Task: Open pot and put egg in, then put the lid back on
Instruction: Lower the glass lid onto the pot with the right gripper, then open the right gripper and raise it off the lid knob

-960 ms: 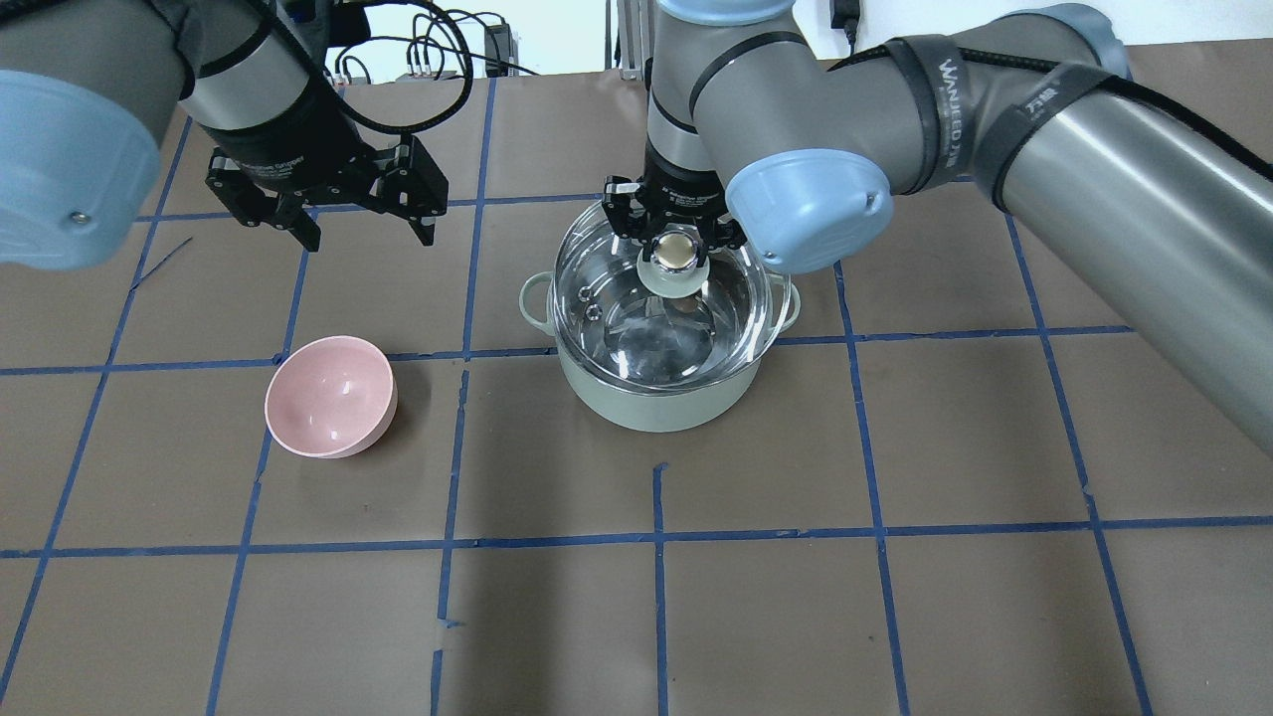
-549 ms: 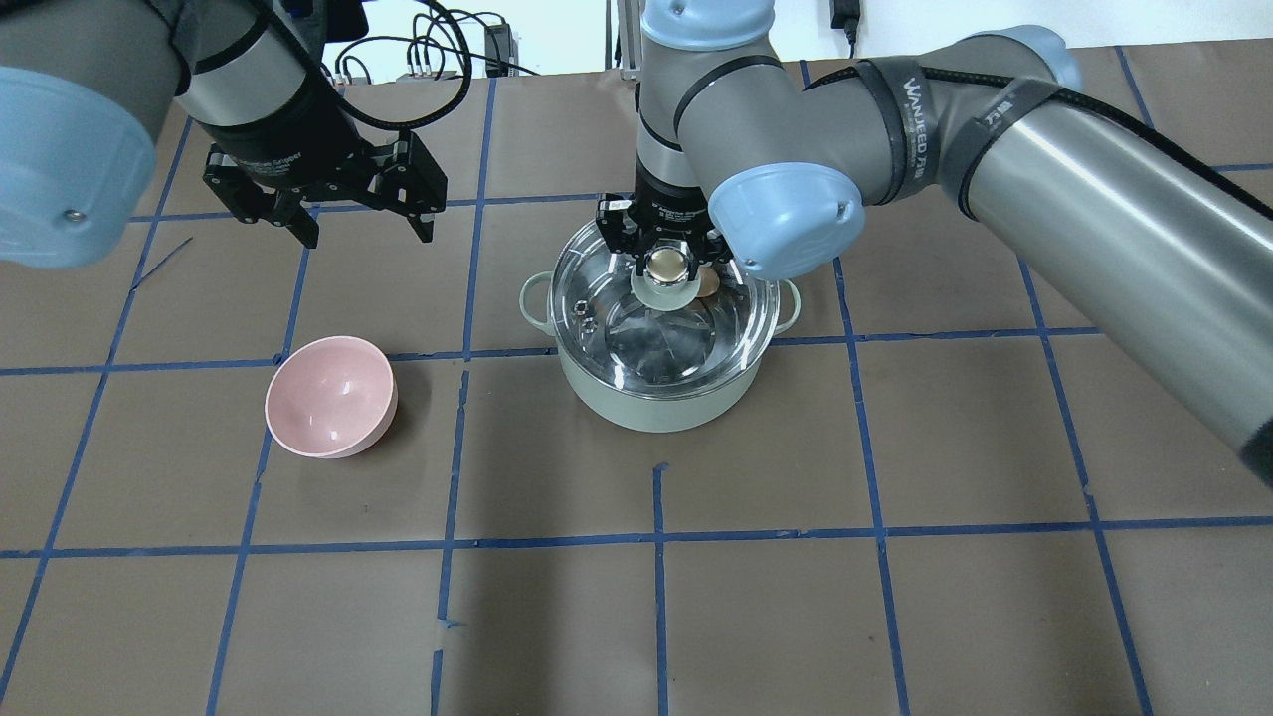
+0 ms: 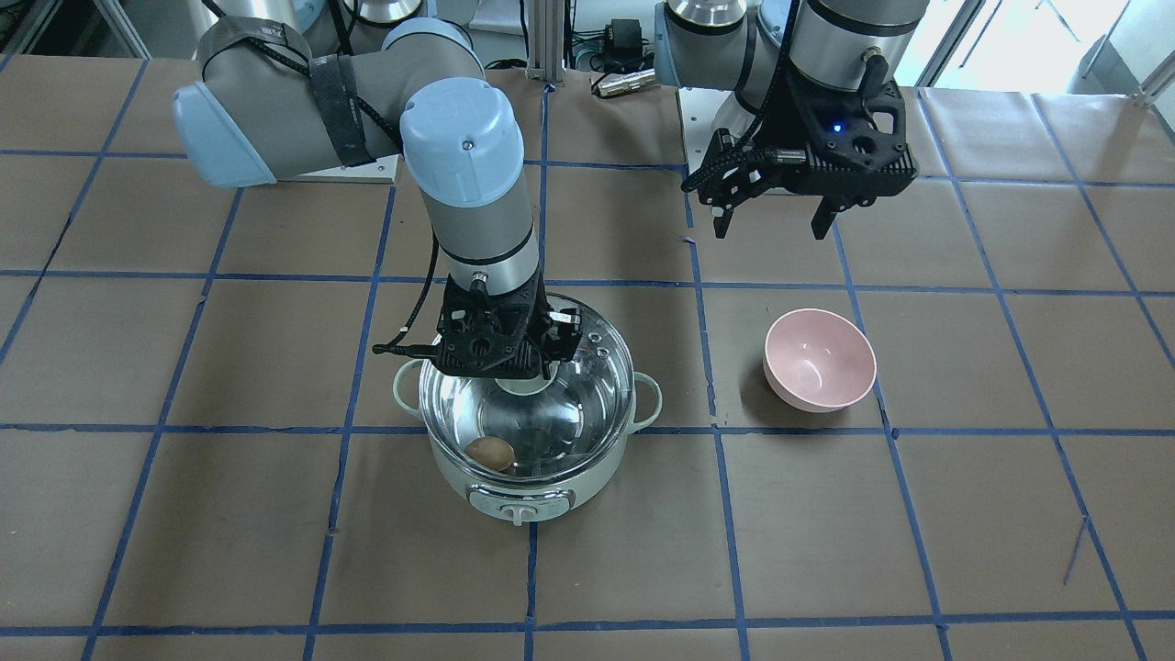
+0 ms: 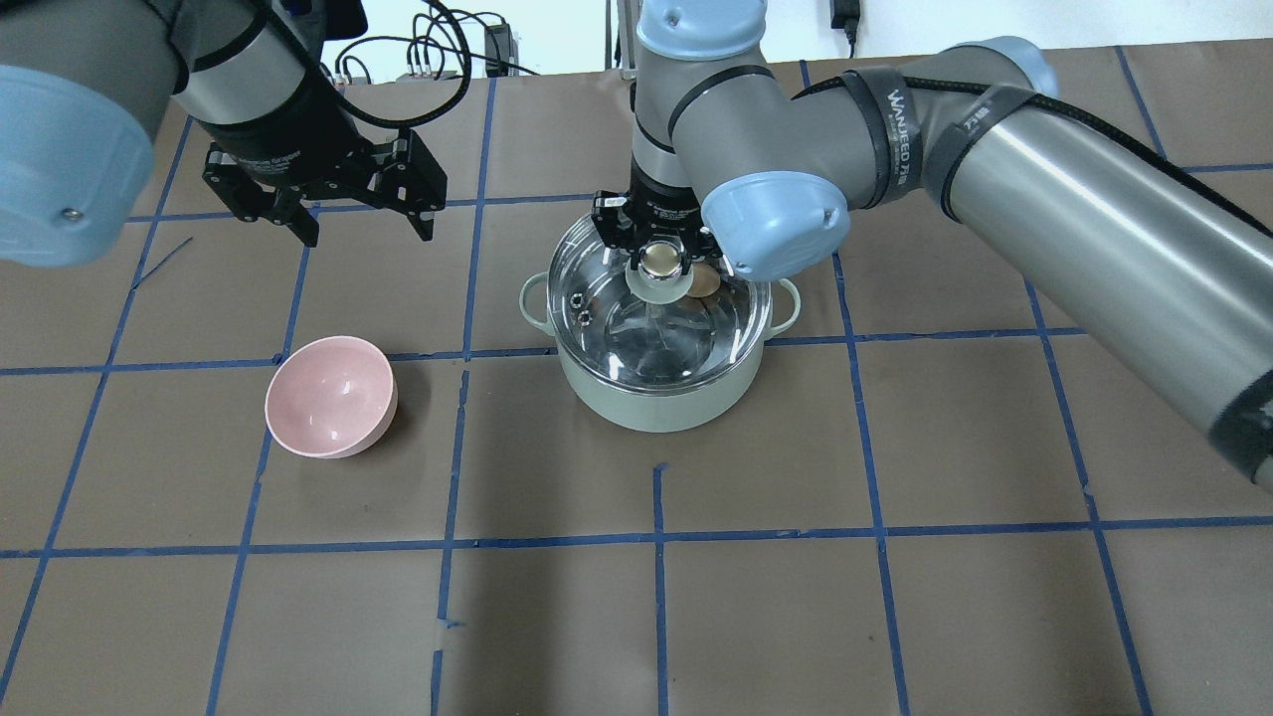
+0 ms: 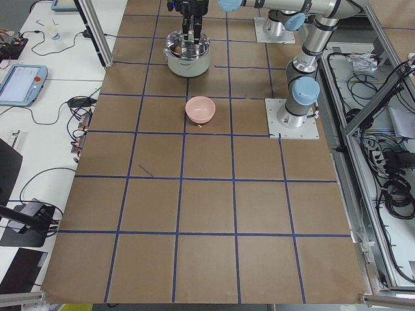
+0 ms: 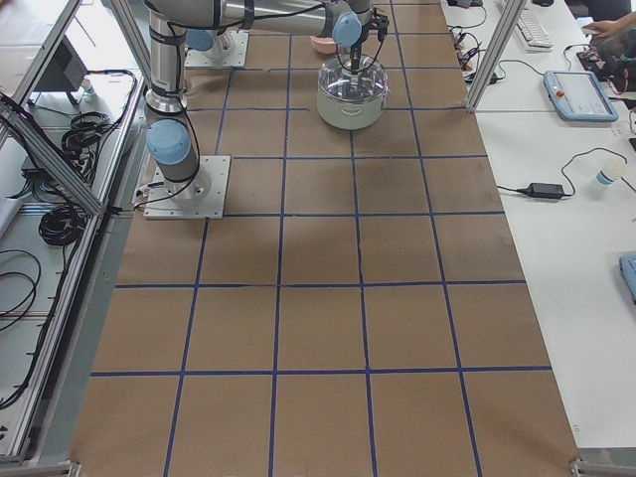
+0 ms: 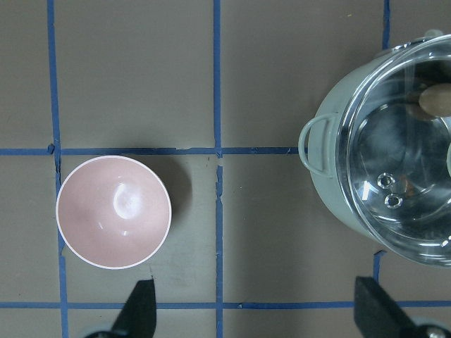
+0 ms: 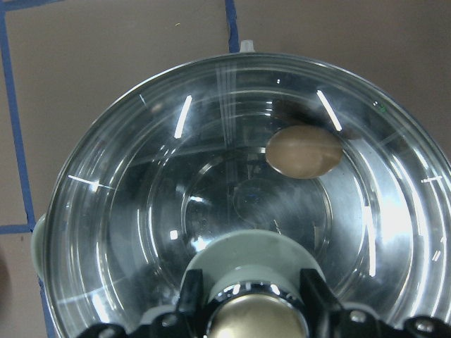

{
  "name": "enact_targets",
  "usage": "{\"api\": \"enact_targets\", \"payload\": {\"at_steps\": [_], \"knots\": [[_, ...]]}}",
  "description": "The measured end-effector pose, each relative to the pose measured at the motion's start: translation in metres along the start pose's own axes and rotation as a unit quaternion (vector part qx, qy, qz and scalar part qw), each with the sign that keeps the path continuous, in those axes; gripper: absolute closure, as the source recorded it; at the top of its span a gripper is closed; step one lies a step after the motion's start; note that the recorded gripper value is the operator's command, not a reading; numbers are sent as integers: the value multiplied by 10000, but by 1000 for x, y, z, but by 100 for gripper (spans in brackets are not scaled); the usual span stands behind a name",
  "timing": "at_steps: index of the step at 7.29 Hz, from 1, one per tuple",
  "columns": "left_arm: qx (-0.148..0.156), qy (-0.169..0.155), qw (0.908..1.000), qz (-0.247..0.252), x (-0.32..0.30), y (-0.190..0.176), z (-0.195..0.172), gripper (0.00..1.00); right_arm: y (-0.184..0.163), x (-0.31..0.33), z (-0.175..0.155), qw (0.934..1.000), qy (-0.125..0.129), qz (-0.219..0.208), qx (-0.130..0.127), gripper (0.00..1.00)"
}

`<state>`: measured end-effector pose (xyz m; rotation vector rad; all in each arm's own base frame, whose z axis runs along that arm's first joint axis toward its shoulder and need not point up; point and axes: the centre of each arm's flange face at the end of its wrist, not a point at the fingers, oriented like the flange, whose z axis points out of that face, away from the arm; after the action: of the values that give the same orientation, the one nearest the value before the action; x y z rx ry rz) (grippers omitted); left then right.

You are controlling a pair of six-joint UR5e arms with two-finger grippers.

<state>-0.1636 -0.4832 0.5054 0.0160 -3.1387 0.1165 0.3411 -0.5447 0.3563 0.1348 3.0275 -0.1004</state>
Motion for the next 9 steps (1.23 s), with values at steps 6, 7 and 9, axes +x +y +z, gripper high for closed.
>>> {"api": "enact_targets", "payload": {"at_steps": [6, 7, 9], "knots": [[56, -5, 10000, -13, -2, 2, -6, 0, -1, 2, -2, 10000, 12, -49, 23, 0], [59, -7, 10000, -13, -2, 3, -7, 0, -3, 10, -16, 9998, 4, -156, 127, 0], [63, -8, 10000, -9, -2, 3, -7, 0, -6, 56, -74, 9991, 7, -232, 355, 0]]}}
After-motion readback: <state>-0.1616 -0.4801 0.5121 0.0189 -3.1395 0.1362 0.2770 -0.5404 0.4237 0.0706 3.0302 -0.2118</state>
